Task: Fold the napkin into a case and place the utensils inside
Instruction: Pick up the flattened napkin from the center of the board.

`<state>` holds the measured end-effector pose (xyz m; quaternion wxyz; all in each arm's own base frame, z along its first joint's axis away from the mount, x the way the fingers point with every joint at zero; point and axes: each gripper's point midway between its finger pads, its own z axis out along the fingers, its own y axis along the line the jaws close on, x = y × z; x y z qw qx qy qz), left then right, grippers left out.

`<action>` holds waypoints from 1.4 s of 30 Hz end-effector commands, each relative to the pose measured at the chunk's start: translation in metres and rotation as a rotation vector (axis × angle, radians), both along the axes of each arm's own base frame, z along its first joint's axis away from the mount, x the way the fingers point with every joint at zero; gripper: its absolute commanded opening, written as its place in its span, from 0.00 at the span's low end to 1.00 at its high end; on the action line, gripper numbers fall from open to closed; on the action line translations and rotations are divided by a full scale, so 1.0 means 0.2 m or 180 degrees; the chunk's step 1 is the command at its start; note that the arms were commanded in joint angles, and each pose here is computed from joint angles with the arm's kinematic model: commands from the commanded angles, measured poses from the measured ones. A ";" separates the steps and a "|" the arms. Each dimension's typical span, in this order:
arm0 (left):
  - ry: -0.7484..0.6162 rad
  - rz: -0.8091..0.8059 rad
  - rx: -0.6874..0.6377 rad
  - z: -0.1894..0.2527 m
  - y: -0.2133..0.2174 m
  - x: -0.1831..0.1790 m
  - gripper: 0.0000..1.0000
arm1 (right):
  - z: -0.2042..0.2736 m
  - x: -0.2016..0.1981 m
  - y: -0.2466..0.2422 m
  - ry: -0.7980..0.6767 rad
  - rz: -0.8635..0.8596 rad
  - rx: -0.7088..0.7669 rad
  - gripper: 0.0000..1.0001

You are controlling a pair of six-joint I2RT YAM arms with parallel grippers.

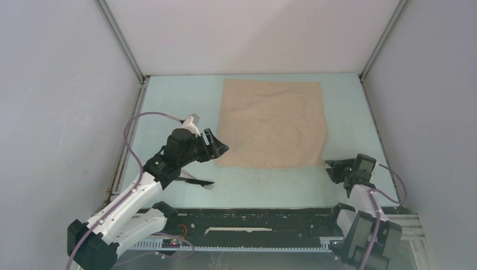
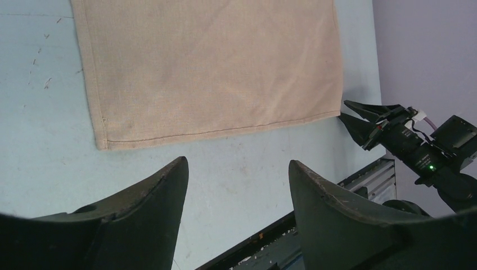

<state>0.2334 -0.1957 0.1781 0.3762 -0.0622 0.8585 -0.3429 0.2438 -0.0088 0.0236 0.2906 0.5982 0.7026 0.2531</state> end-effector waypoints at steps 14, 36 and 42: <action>-0.0182 -0.0045 -0.0084 0.12 -0.01 0.00 0.71 | 0.00 0.06 0.04 0.0102 -0.0260 0.0214 0.35; 0.0687 0.0359 0.0256 -0.24 0.06 -0.02 0.70 | 0.15 -0.24 -0.12 0.0765 0.0368 -0.1224 0.71; 0.1152 0.0590 0.0465 -0.33 0.10 -0.05 0.70 | 0.17 -0.20 -0.17 0.1508 0.0604 -0.1342 0.84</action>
